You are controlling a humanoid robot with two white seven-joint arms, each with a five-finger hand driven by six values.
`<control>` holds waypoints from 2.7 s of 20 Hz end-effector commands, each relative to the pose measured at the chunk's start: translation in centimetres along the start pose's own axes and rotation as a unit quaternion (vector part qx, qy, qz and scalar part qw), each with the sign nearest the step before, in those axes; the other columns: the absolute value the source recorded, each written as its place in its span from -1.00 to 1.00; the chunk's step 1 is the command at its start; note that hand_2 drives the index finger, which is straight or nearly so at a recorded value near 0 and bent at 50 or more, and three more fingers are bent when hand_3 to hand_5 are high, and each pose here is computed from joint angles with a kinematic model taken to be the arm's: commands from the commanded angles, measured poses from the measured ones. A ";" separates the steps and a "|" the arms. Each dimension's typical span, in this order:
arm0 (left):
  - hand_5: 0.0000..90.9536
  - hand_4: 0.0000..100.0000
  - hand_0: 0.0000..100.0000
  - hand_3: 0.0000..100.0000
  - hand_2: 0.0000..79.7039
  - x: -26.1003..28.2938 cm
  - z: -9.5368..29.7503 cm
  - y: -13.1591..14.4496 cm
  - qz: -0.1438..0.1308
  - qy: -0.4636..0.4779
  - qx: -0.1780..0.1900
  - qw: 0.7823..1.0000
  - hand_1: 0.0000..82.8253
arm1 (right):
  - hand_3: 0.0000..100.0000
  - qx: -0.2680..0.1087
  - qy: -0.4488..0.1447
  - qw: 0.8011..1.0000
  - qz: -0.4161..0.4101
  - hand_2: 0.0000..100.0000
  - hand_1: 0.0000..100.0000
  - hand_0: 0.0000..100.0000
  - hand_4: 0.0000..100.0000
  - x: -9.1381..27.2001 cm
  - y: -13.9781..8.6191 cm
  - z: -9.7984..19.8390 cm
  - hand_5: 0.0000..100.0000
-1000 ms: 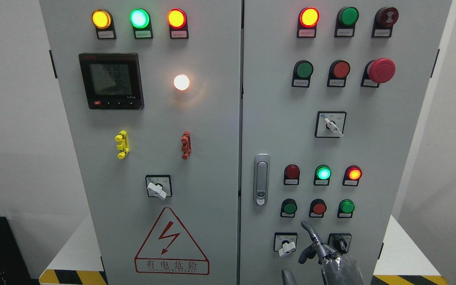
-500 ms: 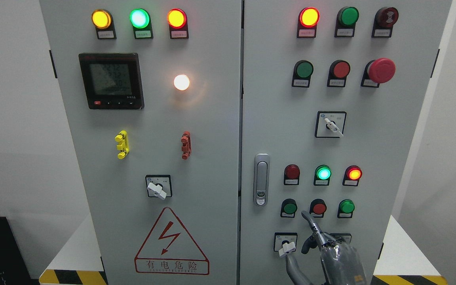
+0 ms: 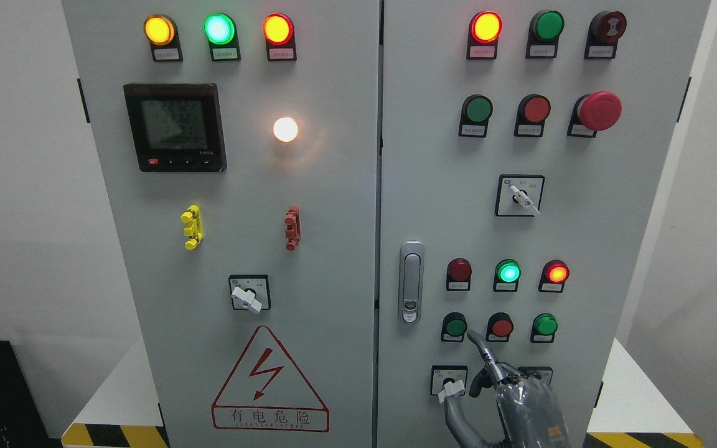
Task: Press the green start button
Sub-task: 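Press the green push button with the right hand's extended finger, then release the green button and pull the right hand back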
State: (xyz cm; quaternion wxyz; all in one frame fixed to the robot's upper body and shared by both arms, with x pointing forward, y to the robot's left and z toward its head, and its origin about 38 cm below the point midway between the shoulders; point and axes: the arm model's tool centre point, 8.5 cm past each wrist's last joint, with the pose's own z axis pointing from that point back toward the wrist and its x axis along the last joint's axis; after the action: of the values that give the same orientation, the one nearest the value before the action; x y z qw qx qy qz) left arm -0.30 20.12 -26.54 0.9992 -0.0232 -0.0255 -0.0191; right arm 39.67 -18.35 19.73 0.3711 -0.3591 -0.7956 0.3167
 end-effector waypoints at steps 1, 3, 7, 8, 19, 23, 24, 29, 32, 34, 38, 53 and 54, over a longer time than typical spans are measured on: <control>-1.00 -1.00 -0.76 -1.00 -1.00 -0.1 0.0 0.0 0.000 0.000 0.000 1.000 0.34 | 0.41 0.018 0.002 1.000 -0.004 -1.00 -0.44 0.06 0.34 -0.2 1.4 -0.4 0.46; -1.00 -1.00 -0.76 -1.00 -1.00 0.1 0.0 0.0 0.000 -0.001 0.000 1.000 0.34 | 0.41 0.018 0.001 1.000 -0.005 -1.00 -0.44 0.06 0.34 -0.2 1.4 -0.6 0.46; -1.00 -1.00 -0.76 -1.00 -1.00 -0.1 0.0 0.0 0.000 0.000 0.000 1.000 0.34 | 0.41 0.021 0.004 1.000 -0.006 -1.00 -0.44 0.06 0.34 -0.4 1.7 -0.7 0.46; -1.00 -1.00 -0.76 -1.00 -1.00 0.1 0.0 0.0 0.000 -0.001 0.000 1.000 0.34 | 0.41 0.020 0.004 1.000 -0.005 -1.00 -0.44 0.06 0.34 -0.4 1.6 -0.7 0.46; -1.00 -1.00 -0.76 -1.00 -1.00 0.0 0.0 0.0 0.000 0.000 0.000 1.000 0.34 | 0.41 0.020 0.006 1.000 -0.006 -1.00 -0.44 0.06 0.35 -0.8 1.8 -1.7 0.46; -1.00 -1.00 -0.76 -1.00 -1.00 -0.1 0.0 0.0 0.000 0.000 0.000 1.000 0.34 | 0.41 0.021 0.006 1.000 -0.006 -1.00 -0.45 0.06 0.34 -0.8 1.9 -1.7 0.46; -1.00 -1.00 -0.76 -1.00 -1.00 0.0 0.0 0.0 0.000 0.000 0.000 1.000 0.34 | 0.41 0.021 0.007 1.000 -0.006 -1.00 -0.45 0.06 0.35 -0.8 1.9 -1.6 0.46; -1.00 -1.00 -0.76 -1.00 -1.00 0.0 0.0 0.0 0.000 0.000 0.000 1.000 0.34 | 0.41 0.015 0.004 1.000 -0.011 -1.00 -0.45 0.08 0.35 -0.6 1.5 -1.7 0.46; -1.00 -1.00 -0.76 -1.00 -1.00 0.1 0.0 0.0 0.000 -0.001 0.000 1.000 0.34 | 0.41 0.000 -0.001 1.000 -0.024 -1.00 -0.46 0.11 0.35 -0.2 0.7 -1.6 0.46; -1.00 -1.00 -0.76 -1.00 -1.00 0.0 0.0 0.0 0.000 0.000 0.000 1.000 0.34 | 0.41 -0.008 -0.002 0.999 -0.041 -1.00 -0.47 0.13 0.35 0.0 0.3 -1.3 0.46; -1.00 -1.00 -0.76 -1.00 -1.00 0.0 0.0 0.0 0.000 0.000 0.000 1.000 0.34 | 0.41 -0.020 -0.005 0.998 -0.064 -1.00 -0.49 0.14 0.34 0.5 -0.4 -0.2 0.45; -1.00 -1.00 -0.76 -1.00 -1.00 0.0 0.0 0.0 0.000 0.000 0.000 1.000 0.34 | 0.36 -0.061 0.035 0.956 -0.284 -1.00 -0.53 0.07 0.28 1.6 -1.2 5.8 0.36; -1.00 -1.00 -0.76 -1.00 -1.00 0.0 0.0 0.0 0.000 0.000 0.000 1.000 0.34 | 0.36 -0.064 0.042 0.950 -0.302 -1.00 -0.53 0.06 0.28 1.7 -1.2 6.3 0.35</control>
State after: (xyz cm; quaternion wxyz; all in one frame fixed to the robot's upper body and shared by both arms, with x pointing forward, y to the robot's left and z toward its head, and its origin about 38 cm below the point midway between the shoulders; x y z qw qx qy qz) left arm -0.30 20.12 -26.54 0.9992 -0.0232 -0.0255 -0.0190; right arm 36.15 -18.66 17.60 0.4444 -0.2030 -0.8506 0.1941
